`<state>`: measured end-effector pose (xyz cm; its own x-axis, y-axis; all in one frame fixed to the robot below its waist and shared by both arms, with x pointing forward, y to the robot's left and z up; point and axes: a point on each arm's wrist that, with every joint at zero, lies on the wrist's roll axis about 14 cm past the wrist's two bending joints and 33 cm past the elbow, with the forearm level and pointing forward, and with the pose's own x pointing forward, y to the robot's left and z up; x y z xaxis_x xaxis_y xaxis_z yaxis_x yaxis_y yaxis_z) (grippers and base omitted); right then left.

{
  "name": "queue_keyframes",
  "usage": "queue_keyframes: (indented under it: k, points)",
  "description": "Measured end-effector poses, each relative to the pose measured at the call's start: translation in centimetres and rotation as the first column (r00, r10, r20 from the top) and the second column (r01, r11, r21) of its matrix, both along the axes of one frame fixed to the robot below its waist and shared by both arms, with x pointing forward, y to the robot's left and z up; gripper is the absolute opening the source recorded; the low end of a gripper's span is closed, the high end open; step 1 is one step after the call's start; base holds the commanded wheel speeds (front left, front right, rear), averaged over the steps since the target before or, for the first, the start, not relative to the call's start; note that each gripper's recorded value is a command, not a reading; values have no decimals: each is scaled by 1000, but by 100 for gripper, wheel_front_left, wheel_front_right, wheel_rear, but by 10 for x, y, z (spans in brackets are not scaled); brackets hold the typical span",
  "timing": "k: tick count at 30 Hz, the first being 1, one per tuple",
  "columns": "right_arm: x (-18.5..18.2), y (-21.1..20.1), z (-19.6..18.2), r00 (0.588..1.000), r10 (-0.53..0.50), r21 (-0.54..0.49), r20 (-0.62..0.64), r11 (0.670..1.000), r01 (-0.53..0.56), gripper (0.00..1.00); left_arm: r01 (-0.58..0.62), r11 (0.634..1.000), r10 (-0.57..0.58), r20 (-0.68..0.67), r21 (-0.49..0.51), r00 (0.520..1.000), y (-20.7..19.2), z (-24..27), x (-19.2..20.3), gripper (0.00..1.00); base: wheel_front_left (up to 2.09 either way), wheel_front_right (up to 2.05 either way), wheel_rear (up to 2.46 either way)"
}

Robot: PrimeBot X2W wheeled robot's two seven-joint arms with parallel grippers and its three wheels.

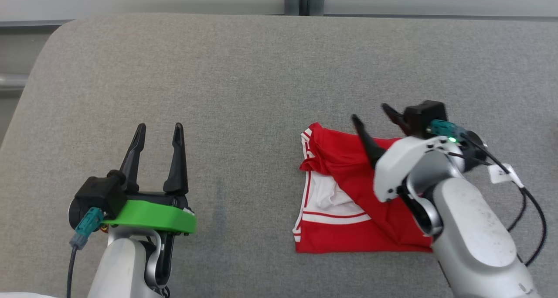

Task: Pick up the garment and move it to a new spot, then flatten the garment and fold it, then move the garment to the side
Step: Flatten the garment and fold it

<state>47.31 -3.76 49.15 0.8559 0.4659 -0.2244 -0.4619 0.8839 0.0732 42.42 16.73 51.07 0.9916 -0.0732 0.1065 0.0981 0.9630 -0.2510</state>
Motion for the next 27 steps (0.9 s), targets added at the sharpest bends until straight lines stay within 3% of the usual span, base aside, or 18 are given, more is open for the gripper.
queue_keyframes:
  k: [1,2,3,8,12,20,27]
  points:
    - [0,-17,-7,999,-40,-25,-10,999,40,75,3,1000,-3,0,0,1000,-1,0,0,100,0,0,0]
    - [0,-30,-12,997,-72,-41,-20,997,71,25,6,1000,-6,1,-1,1000,-2,0,0,100,0,0,0]
    - [-2,-43,-17,994,-104,-56,-30,993,102,0,10,1000,-10,2,0,1000,-4,1,0,100,0,0,0]
    - [-18,-85,-50,975,-193,-155,-108,972,176,0,23,1000,-23,5,0,1000,-9,2,1,100,0,0,0]
    - [-36,-74,-72,969,-164,-163,-185,977,134,0,28,1000,-28,6,3,1000,-10,1,2,100,0,0,0]
    - [-79,12,-82,958,77,-43,-275,995,-92,0,25,1000,-25,2,12,1000,-10,0,3,100,0,0,0]
    - [-126,87,-59,908,331,96,-256,944,-316,0,27,1000,-27,4,14,1000,-11,1,4,100,0,0,0]
